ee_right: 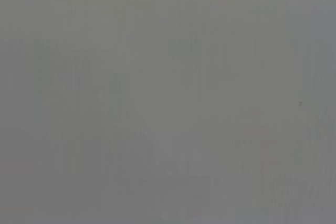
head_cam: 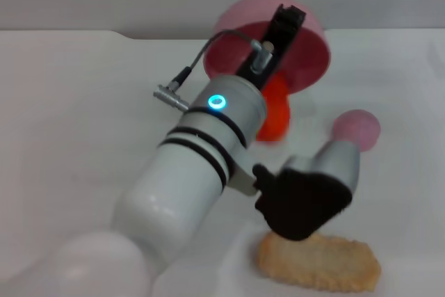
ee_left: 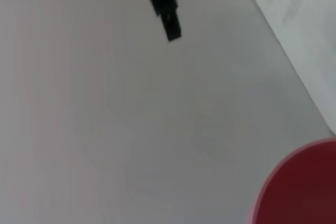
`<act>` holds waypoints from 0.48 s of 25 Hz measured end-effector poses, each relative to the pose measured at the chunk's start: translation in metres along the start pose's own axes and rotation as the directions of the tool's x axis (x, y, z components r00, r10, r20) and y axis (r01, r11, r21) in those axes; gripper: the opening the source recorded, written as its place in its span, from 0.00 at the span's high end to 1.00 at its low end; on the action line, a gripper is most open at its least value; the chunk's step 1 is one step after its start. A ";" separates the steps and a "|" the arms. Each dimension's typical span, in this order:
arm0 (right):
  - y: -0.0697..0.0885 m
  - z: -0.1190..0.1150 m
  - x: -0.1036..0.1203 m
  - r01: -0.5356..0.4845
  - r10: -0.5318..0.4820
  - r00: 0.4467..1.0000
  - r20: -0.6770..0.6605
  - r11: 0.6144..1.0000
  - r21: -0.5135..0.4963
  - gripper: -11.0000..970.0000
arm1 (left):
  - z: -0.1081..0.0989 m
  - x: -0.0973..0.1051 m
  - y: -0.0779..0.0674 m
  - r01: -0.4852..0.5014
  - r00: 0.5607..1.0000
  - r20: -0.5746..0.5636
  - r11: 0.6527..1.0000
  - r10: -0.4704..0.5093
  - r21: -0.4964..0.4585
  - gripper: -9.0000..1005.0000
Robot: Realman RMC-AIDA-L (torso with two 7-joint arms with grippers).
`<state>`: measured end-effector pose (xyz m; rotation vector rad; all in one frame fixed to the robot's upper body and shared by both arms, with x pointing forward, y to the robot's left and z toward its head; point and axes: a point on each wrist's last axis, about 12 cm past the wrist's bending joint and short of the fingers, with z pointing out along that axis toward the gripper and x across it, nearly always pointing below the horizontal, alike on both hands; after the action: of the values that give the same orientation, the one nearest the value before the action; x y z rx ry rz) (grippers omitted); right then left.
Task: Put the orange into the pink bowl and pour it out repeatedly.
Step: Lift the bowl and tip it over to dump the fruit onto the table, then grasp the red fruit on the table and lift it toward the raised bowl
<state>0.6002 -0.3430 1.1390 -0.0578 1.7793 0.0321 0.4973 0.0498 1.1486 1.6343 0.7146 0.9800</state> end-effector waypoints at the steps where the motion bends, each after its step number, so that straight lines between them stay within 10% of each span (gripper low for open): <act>1: 0.000 0.000 0.000 -0.001 0.001 1.000 0.001 1.000 0.000 0.37 | -0.004 -0.005 -0.005 -0.045 0.999 0.015 0.999 0.046 -0.022 0.95; 8: 0.004 0.002 -0.003 -0.020 0.020 1.000 0.005 1.000 -0.015 0.37 | -0.002 -0.005 0.000 0.153 0.988 0.022 0.988 -0.152 -0.037 0.95; 12: 0.014 0.003 0.000 -0.060 0.059 0.998 -0.016 0.995 -0.083 0.37 | 0.006 0.017 0.029 0.525 0.848 -0.046 0.848 -0.528 -0.070 0.95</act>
<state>0.6022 -0.3286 1.1384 -0.0655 1.7922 0.1491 0.5098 0.0538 1.1797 1.2546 1.1001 0.6413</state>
